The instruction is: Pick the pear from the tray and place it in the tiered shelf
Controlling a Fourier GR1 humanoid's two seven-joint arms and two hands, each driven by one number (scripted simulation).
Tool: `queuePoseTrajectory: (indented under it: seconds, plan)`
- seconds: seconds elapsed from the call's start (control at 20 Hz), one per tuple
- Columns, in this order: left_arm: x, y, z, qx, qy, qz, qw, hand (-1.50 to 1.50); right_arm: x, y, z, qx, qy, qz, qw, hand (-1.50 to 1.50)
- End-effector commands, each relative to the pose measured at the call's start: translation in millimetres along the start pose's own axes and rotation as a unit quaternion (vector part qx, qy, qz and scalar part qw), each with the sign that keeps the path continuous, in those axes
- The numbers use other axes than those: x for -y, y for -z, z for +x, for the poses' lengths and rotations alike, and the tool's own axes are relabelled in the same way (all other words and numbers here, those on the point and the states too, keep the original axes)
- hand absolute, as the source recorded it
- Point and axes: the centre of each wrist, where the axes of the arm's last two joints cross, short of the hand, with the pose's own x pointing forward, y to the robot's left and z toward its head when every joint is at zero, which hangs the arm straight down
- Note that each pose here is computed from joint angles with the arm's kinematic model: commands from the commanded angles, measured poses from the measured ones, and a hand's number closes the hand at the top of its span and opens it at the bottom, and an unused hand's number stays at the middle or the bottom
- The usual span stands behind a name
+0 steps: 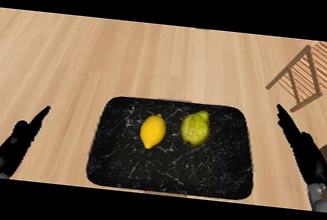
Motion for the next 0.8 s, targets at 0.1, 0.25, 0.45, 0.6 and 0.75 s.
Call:
queuePoseTrajectory:
  seconds: [0.1,0.25,0.45,0.6,0.75]
  plan:
    - [-16.2,-27.1,37.4,0.095,-0.048,0.057,0.9927,0.00,-31.6,14.2,55.1,0.127,0.183,-0.014,0.975,1.50]
    - [-33.8,-43.2,38.5,0.114,-0.069,0.088,0.9871,0.00,-48.7,17.7,95.4,0.212,0.298,-0.016,0.930,1.50]
    - [-17.8,-36.7,69.9,0.180,-0.156,0.089,0.9673,0.00,-60.8,19.3,83.1,0.162,0.470,-0.117,0.860,-1.50]
    - [-7.0,-31.4,94.1,0.222,-0.165,0.088,0.9571,0.00,-55.8,15.3,79.3,0.241,0.490,-0.119,0.829,-1.50]
    - [-1.7,-24.4,111.6,0.223,-0.183,0.079,0.9541,0.00,-40.5,-13.3,60.5,0.298,0.445,-0.073,0.841,-1.50]
